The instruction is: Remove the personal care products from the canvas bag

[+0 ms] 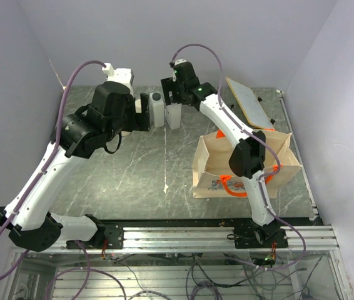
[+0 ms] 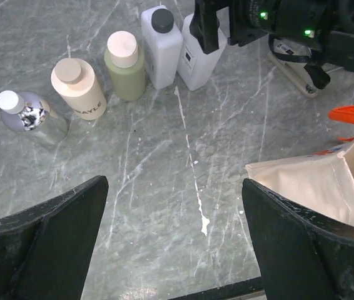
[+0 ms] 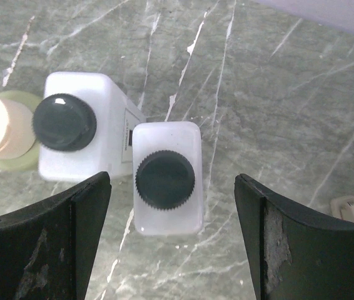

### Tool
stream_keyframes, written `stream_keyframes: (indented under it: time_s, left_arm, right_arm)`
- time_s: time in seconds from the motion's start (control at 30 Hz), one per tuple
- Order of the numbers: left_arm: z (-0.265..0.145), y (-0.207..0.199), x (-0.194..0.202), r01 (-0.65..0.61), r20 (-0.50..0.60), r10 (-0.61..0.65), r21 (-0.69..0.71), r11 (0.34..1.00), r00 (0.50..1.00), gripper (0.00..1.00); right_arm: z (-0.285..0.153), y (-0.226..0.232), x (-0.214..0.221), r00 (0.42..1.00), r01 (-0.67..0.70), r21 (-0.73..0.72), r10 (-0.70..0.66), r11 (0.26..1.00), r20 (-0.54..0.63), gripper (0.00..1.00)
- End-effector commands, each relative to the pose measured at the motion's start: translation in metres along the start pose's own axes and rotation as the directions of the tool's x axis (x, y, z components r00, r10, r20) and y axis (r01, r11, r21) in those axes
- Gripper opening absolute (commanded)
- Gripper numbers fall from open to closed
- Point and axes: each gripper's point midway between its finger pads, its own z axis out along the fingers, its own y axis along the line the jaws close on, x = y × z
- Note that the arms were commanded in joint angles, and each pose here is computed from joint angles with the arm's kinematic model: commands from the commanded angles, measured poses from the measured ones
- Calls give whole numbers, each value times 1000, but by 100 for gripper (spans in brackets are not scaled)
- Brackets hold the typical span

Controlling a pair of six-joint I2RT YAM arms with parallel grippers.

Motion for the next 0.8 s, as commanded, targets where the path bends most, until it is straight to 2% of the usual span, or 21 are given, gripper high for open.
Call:
stream_keyframes:
  time_s: [0.0, 0.2, 0.3, 0.33, 0.57, 0.77]
  left_arm:
    - [-19, -9, -10, 80, 60, -85, 87, 993, 995, 99]
    - [-47, -6, -1, 155, 28, -160, 137, 978, 987, 99]
    - [-62, 6, 1, 179, 57, -187, 128, 976, 981, 99]
    - [-67, 10, -1, 188, 74, -198, 125, 974, 977, 99]
    - [-101, 27, -19, 211, 171, -233, 140, 967, 957, 99]
    - [-122, 32, -31, 254, 203, -284, 162, 954, 937, 99]
  right_arm:
    - [-66, -12, -32, 998, -34, 22, 33, 999, 60, 81]
    - [-152, -25, -28, 989, -135, 21, 134, 991, 54, 87]
    - [-211, -35, -28, 979, -189, 19, 187, 982, 87, 99]
    - [-229, -39, -26, 975, -201, 19, 198, 979, 98, 100]
    - [-360, -70, -4, 945, -287, 26, 278, 958, 175, 100]
    - [-445, -85, 4, 905, -347, -24, 341, 938, 255, 100]
